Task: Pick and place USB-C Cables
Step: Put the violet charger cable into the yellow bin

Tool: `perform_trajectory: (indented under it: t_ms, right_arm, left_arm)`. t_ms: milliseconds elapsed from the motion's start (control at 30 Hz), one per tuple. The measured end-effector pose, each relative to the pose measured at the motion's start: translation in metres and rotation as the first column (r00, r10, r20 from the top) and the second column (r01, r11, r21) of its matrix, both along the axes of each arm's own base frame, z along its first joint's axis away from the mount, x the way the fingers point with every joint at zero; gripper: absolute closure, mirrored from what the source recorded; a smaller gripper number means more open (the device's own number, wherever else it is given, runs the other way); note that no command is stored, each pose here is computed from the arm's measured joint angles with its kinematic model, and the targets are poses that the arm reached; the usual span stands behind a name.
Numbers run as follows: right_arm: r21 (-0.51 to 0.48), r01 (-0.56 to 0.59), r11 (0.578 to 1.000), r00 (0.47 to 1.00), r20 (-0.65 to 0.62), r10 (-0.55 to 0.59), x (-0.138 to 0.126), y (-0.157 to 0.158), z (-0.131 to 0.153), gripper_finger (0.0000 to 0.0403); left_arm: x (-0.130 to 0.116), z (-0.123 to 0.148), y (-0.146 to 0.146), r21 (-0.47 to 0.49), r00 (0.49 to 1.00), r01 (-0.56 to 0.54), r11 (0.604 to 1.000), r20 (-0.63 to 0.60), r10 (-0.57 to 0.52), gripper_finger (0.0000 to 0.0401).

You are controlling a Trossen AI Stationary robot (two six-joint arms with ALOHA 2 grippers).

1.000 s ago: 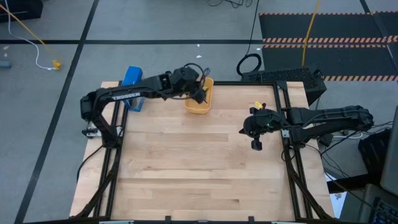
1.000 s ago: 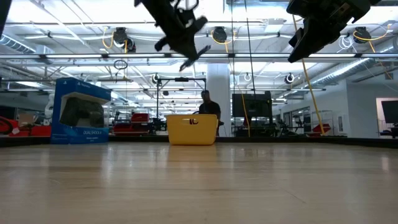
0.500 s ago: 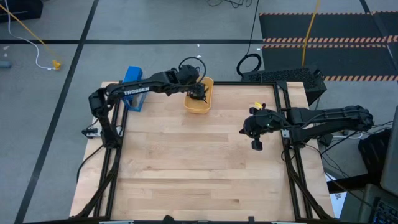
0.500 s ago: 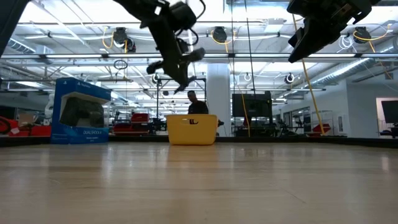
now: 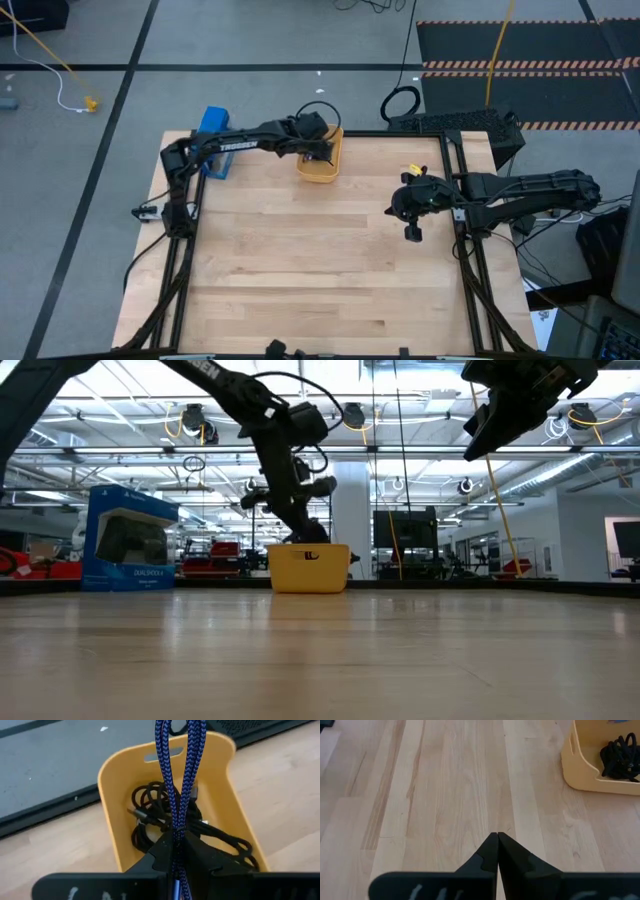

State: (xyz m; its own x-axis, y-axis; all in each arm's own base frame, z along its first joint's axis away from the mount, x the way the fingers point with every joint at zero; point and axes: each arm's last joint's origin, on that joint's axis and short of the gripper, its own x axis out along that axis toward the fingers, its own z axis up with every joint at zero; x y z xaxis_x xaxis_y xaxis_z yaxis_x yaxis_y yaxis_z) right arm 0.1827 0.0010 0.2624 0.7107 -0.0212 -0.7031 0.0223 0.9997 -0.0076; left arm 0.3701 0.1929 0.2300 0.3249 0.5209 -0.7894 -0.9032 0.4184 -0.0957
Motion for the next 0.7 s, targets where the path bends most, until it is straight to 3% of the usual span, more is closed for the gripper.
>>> perform_trajectory:
  t_ms: [300, 700]
  right_arm:
    - [0.001, 0.001, 1.0, 1.0, -0.001, -0.001, 0.0, 0.0, 0.0, 0.0403]
    - [0.003, 0.003, 1.0, 1.0, -0.001, -0.003, 0.0, 0.0, 0.0, 0.0403]
  left_arm:
    - [0.007, -0.027, 0.005, -0.039, 0.999, -0.006, 0.999, -0.039, 0.005, 0.0366]
    - [0.007, -0.044, 0.013, -0.061, 0.997, -0.035, 0.997, -0.072, 0.031, 0.0366]
